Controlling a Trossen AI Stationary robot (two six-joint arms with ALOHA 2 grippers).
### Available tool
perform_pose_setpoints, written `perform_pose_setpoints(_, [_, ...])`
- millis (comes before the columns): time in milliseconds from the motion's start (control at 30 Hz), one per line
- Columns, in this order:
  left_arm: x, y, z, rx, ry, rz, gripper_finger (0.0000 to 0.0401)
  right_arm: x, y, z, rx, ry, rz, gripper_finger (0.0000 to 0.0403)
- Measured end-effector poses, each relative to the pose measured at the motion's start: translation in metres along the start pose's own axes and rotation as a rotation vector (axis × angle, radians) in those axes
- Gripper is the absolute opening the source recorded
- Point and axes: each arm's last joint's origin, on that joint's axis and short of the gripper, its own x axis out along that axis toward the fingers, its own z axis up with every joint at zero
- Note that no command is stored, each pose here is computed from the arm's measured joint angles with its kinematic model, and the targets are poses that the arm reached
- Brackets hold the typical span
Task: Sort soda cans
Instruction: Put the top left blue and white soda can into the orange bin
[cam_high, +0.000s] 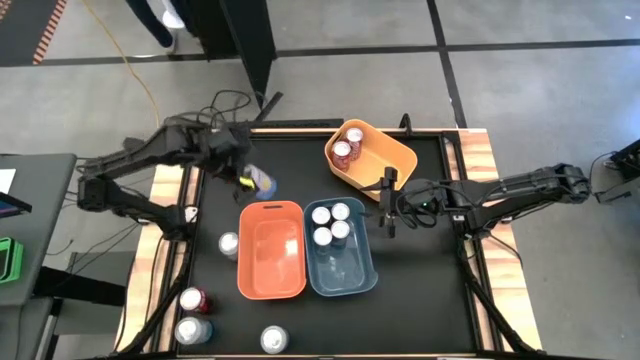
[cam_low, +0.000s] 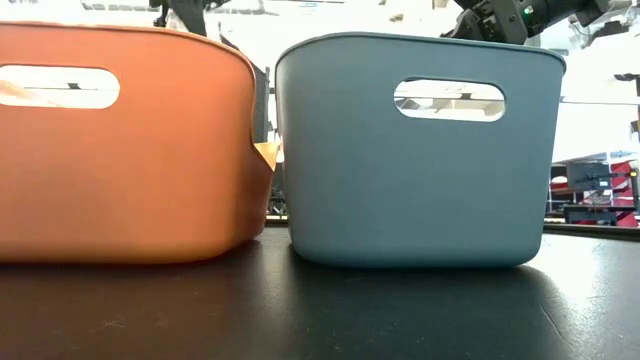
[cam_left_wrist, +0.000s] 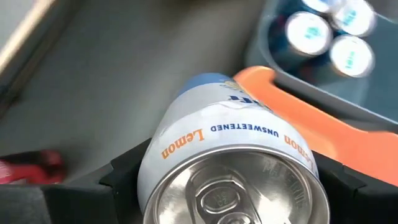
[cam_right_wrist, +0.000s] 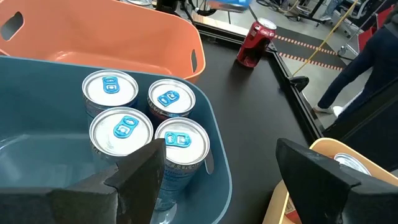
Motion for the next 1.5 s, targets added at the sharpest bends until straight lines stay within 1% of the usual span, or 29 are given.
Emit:
perform_pose_setpoints(133, [0.018, -0.029, 0.002, 0.062, 0.051, -0.046, 0.0296, 0.0, -0.001, 0.0, 0.002, 0.0, -0.004, 0.0323])
perform_pose_setpoints(233, [0.039, -0.046, 0.004, 0.104, 0.126, -0.046, 0.0296, 0.001, -0.003, -0.001, 0.013, 0.002, -0.014, 0.0323])
perform_pose_setpoints(333, [0.062, -0.059, 0.006, 0.136, 0.194, -0.031, 0.0296, 0.001, -0.006, -0.001, 0.017, 0.006, -0.023, 0.0323])
perform_pose_setpoints(533, [0.107, -0.071, 0.013, 0.189, 0.274, 0.031, 0.0296, 0.001, -0.006, -0.001, 0.018, 0.005, -0.024, 0.0323])
perform_pose_setpoints(733, [0.143, -0.076, 0.013, 0.23, 0.363, 0.061, 0.0296, 0.001, -0.006, -0.001, 0.018, 0.006, -0.023, 0.0323])
perform_pose_setpoints(833, [0.159, -0.08, 0.015, 0.234, 0.371, 0.063, 0.0296, 0.001, -0.006, -0.001, 0.018, 0.007, -0.023, 0.0323])
perform_pose_setpoints(933, [0.168, -0.082, 0.016, 0.244, 0.368, 0.067, 0.0296, 0.001, -0.006, -0.001, 0.018, 0.008, -0.023, 0.0323])
perform_pose_setpoints(1233, [0.169, -0.083, 0.018, 0.237, 0.345, 0.066, 0.0297, 0.001, -0.006, -0.001, 0.018, 0.008, -0.023, 0.0323])
perform_pose_setpoints(1367, [0.177, -0.086, 0.016, 0.249, 0.358, 0.074, 0.0308, 0.001, -0.006, -0.001, 0.017, 0.008, -0.023, 0.0323])
perform_pose_setpoints(1500, [0.186, -0.09, 0.014, 0.27, 0.379, 0.074, 0.0307, 0.001, -0.006, -0.001, 0.017, 0.009, -0.023, 0.0323])
